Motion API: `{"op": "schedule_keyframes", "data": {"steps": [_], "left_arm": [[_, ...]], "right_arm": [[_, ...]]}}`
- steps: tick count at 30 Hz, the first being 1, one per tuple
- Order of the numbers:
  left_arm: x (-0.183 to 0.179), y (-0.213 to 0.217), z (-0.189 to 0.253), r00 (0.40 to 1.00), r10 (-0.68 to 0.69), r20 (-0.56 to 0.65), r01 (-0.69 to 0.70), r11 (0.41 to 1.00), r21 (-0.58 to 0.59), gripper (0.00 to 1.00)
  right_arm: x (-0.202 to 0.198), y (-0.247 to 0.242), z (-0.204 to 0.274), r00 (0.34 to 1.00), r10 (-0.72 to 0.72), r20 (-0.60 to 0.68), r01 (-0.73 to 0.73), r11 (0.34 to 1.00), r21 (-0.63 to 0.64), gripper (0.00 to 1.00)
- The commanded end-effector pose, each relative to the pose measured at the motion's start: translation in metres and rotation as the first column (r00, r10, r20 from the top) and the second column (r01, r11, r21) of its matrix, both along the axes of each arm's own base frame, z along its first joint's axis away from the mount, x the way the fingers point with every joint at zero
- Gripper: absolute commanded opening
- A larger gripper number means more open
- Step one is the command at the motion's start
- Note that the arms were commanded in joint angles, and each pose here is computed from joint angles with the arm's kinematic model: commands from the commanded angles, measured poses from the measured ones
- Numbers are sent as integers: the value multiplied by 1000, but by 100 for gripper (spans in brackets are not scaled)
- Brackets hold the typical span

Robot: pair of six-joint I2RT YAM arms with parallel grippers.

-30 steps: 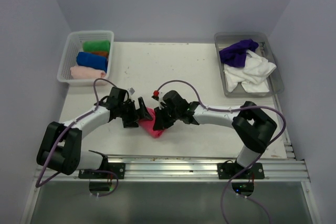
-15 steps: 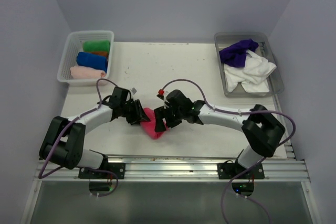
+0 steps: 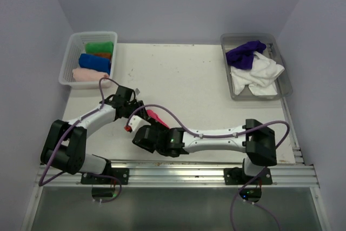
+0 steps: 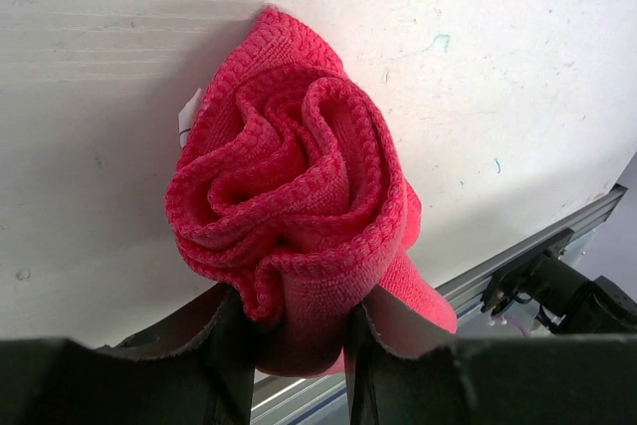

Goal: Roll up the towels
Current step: Roll the towel

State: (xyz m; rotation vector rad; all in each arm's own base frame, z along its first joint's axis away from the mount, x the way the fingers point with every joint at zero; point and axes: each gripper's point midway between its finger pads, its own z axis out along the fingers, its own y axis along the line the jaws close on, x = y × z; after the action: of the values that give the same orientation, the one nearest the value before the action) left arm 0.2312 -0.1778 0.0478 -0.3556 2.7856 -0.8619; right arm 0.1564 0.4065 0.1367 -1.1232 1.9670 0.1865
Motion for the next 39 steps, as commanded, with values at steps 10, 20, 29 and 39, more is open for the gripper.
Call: {"op": "schedule_keyframes", "data": {"steps": [10,20,29,39], "left_arm": [[6,2,13,1000,4,21,-4,1000,16,27],[10,2,27,998,-22,59,21,1000,22,38],[4,7,28,991,-112,72,108,992,59,88],[7,-7,25,990,-118,82,121,992,-28,94]], "right_arm": [[19,-1,-78,991,56,120,-22,963,-270,68],[28,-9,-79,999,-42,-8,41,990,-136,15],[40,-11,-49,924,22,-381,77,968,241,3],[33,-6,-43,783,198,-590,115,886,449,2]]}}
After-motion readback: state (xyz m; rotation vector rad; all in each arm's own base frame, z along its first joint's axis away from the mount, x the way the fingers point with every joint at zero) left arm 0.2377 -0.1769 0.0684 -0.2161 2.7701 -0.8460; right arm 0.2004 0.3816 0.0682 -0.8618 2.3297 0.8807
